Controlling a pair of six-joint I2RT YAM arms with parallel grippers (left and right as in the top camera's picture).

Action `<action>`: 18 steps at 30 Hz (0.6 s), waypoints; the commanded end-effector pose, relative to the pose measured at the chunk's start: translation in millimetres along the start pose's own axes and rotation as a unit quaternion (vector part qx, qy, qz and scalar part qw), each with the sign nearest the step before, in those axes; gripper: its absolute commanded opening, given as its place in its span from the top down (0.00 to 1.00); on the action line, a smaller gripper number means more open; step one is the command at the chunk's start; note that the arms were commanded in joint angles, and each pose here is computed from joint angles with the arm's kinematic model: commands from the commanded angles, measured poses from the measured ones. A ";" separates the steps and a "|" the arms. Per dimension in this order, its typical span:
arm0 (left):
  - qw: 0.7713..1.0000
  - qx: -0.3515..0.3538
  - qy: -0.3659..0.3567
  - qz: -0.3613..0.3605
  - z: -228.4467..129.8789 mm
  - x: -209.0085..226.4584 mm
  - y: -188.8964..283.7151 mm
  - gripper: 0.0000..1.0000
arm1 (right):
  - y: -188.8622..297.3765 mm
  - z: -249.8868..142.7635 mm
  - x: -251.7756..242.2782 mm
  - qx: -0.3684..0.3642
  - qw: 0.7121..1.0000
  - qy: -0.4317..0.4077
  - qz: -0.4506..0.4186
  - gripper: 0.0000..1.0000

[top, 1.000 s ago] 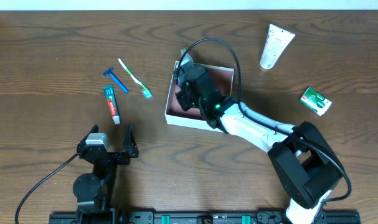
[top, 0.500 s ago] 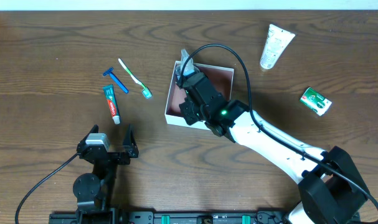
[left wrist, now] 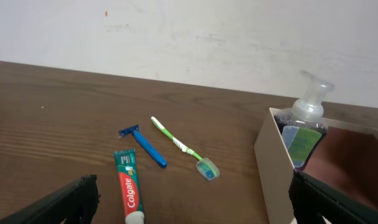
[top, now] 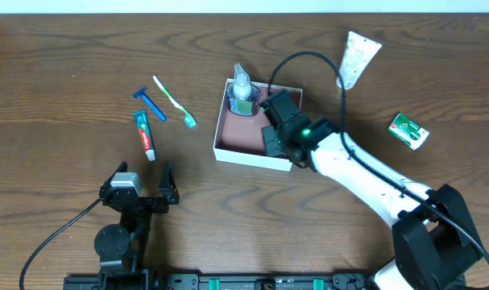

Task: Pack container
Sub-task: 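Open the right gripper and withdraw it from the box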

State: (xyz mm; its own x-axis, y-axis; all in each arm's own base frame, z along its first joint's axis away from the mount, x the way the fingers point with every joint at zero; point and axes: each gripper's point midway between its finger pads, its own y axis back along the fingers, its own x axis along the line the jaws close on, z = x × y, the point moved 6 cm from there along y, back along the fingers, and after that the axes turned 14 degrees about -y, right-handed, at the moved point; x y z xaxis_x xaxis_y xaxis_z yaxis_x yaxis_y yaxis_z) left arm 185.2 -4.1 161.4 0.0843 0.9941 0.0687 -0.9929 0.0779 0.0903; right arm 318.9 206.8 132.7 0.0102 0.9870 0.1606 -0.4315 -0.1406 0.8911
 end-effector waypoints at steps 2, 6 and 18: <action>1.000 0.024 -0.005 -0.003 -12.4 -1.2 -0.7 0.02 | 4.4 9.6 -6.2 -0.012 1.000 -0.025 -0.006 0.99; 1.000 0.024 -0.005 -0.003 -12.4 -1.2 -0.7 0.02 | 4.3 9.0 -8.4 -0.011 1.000 -0.025 -0.012 0.99; 1.000 0.024 -0.005 -0.003 -12.4 -1.2 -0.7 0.02 | 2.3 16.0 -40.0 0.000 0.997 -0.052 -0.052 0.99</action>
State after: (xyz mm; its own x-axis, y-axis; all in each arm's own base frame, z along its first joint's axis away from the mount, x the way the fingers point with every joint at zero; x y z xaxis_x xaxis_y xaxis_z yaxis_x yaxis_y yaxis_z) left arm 185.2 -4.1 161.4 0.0843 0.9941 0.0687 -0.9929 0.0779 0.0903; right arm 324.6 175.3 128.0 0.1106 0.9873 0.1144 -0.3982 -0.0615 0.9152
